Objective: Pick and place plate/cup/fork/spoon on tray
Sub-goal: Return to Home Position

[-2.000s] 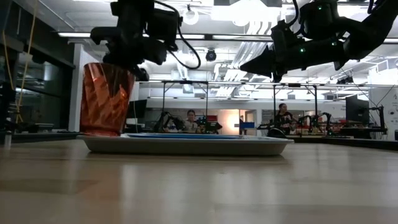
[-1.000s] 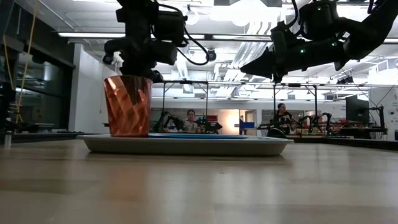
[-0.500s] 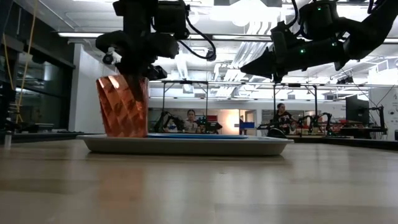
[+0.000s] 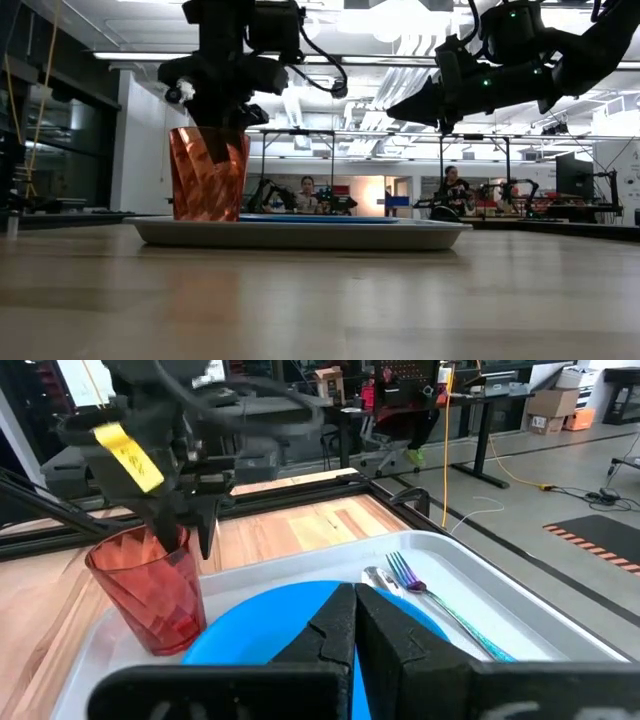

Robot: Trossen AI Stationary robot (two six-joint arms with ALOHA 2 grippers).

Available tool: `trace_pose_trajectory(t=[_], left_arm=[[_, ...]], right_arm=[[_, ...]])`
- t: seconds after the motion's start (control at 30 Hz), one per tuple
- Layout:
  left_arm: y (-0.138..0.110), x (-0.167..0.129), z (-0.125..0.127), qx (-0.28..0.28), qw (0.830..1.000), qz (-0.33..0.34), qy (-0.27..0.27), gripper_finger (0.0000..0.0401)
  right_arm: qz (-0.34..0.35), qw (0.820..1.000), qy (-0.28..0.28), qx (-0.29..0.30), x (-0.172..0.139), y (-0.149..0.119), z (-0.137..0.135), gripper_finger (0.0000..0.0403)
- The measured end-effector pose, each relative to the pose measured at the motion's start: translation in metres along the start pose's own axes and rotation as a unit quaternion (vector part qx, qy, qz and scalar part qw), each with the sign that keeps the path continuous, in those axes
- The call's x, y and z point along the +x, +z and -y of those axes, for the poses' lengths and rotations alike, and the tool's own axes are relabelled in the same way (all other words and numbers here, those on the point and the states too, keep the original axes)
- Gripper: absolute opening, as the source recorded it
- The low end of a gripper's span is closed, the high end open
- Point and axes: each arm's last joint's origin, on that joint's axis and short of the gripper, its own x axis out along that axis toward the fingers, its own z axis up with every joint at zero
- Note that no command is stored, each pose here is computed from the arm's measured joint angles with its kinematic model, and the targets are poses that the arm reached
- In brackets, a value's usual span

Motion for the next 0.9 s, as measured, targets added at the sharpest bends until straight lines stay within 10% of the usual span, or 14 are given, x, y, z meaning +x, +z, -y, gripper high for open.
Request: trace_pose_trajectory(t=[0.47, 0.6, 0.77, 0.9], left_arm=[[0.008, -0.073, -0.001, -0.045, 0.999, -0.01, 0.026, 0.0203], [-0.002, -0.111, 0.007, -0.077, 0.993, 0.087, 0.037, 0.019], [-0.034, -0.148, 0.027, -0.089, 0.96, 0.259, 0.063, 0.0167], [-0.068, -0.161, 0.042, -0.063, 0.898, 0.42, 0.115, 0.0153]], right_arm=[[-0.013, 1.0, -0.001, -0.002, 0.0, -0.002, 0.0, 0.0], [-0.014, 1.0, -0.001, -0.002, 0.0, -0.003, 0.0, 0.0], [-0.014, 1.0, -0.009, -0.002, 0.0, -0.003, 0.001, 0.0], [-0.012, 0.999, -0.038, -0.002, 0.0, -0.003, 0.002, 0.0]])
